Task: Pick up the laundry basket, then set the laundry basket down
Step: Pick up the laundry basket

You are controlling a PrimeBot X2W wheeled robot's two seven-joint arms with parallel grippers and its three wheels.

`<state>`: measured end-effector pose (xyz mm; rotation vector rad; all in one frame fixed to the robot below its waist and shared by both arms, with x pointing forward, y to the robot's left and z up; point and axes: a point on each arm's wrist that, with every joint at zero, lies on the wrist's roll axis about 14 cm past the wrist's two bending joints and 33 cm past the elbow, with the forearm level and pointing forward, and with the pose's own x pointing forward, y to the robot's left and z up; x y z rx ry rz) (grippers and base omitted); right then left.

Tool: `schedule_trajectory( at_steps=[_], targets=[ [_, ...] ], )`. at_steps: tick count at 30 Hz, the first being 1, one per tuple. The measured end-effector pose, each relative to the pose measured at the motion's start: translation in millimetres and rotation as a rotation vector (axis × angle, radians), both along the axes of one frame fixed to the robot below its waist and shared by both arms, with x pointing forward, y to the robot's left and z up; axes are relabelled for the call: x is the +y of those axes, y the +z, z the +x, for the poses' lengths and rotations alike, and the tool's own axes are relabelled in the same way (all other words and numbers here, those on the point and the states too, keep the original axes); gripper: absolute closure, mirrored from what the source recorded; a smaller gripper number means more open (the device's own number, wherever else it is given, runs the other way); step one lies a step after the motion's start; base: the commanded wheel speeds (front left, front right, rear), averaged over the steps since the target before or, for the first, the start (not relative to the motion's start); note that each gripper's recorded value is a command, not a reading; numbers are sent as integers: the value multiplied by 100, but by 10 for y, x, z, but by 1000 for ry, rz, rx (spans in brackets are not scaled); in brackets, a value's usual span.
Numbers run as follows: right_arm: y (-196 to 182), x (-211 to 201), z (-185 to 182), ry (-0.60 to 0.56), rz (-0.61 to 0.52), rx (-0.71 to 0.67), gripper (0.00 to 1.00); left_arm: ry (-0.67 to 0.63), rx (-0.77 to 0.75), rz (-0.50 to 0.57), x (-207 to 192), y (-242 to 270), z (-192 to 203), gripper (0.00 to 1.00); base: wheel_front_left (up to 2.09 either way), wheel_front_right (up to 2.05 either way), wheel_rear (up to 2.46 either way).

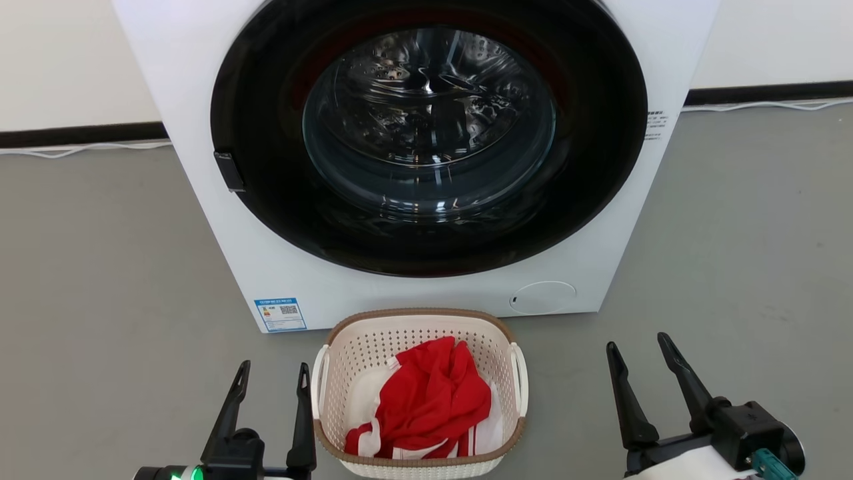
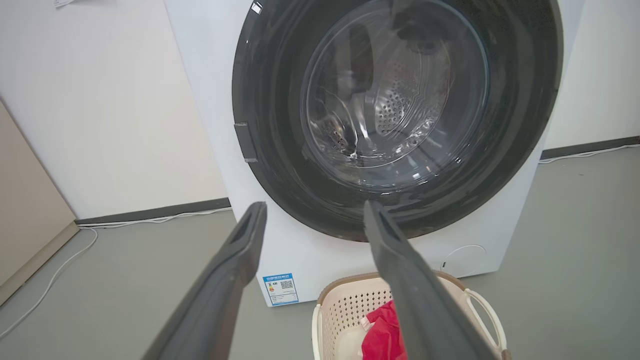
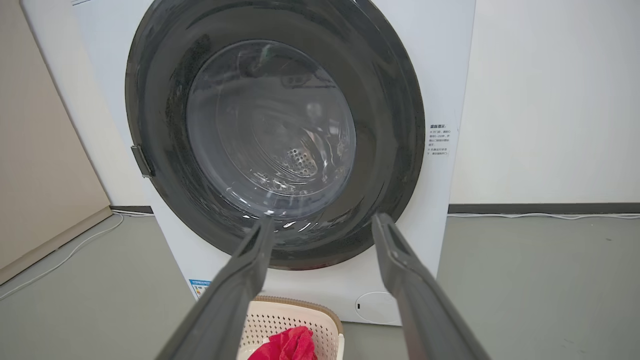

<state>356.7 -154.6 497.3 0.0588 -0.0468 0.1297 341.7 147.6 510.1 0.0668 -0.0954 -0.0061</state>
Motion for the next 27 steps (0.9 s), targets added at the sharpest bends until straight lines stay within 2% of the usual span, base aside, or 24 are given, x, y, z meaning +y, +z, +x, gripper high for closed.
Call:
schedule_trajectory(
  at_steps=[9, 18, 27],
  targets=[
    [-266, 4, 139, 2, 0, 82, 0, -20, 85, -10, -19, -264, 121, 0, 0, 0, 0],
    [-441, 23, 672, 9, -7, 112, 0, -49, 137, -42, -78, -483, 605, 0, 0, 0, 0],
    [-971, 43, 1176, 13, -18, 211, 0, -38, 243, -81, -30, -987, 1168, 0, 0, 0, 0]
  ],
)
